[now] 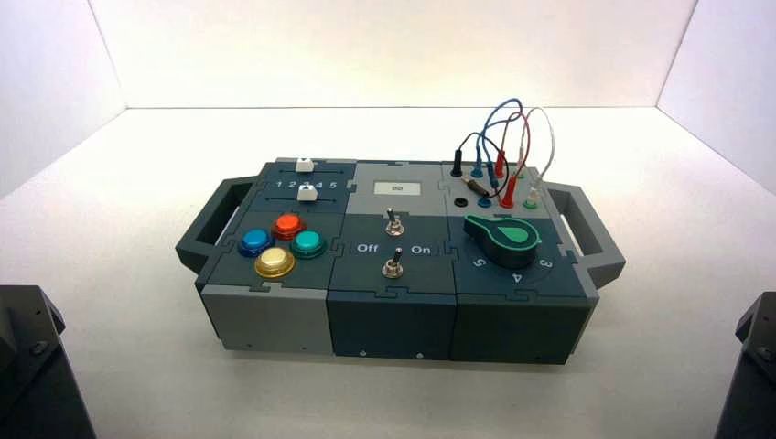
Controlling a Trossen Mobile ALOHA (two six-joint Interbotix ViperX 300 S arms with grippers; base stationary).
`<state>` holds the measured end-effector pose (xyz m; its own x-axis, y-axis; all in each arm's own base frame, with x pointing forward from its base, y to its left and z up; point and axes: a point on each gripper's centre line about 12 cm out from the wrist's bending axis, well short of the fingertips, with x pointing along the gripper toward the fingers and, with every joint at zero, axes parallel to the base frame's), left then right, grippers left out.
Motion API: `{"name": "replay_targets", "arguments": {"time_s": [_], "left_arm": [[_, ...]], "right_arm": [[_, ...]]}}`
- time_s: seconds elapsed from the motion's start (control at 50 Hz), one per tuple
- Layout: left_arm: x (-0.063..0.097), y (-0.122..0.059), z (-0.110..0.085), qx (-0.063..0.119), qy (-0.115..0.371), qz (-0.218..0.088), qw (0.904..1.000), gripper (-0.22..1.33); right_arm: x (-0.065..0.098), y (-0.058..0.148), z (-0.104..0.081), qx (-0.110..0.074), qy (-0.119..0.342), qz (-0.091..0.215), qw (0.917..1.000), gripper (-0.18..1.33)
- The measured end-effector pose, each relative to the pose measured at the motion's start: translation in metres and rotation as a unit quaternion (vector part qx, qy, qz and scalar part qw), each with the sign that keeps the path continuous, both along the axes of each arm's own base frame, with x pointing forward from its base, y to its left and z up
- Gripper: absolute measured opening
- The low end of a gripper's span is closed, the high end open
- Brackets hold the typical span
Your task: Open left gripper.
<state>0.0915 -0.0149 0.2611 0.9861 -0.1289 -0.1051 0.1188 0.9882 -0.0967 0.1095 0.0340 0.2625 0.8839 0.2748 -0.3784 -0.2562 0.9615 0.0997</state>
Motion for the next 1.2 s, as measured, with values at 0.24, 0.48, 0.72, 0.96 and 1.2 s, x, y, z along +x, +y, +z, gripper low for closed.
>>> {"name": "replay_targets", "arguments": {"time_s": [0.24,0.48,0.72,0.96,1.2], "left_arm": [[0.0,0.0,0.0,0.001,0.0,0.0,1.0,-0.17],[0.0,0.0001,-0.0001,0.002,0.0,0.0,1.0,-0.17],[-0.0004,0.0013,0.003,0.004,-0.014,0.005,0.9999,0.6],[0.005,0.0023,0.0006,0.007,0.0,0.01,0.9999,1.32],[0.0054,0.0025,0.0003,0.007,0.001,0.011,0.9999,1.32]], "right_arm": [[-0.0002,-0.0001,0.0002,0.001,-0.001,-0.001,1.0,-0.14],[0.0,-0.0001,-0.0002,0.0,0.001,-0.001,1.0,-0.14],[-0.0002,-0.0001,0.0002,0.001,-0.001,-0.001,1.0,-0.14],[0.0,0.0002,-0.0006,0.001,0.001,0.0,1.0,-0.14],[-0.0001,0.0002,0.0,0.001,0.0,0.0,1.0,-0.14]]}}
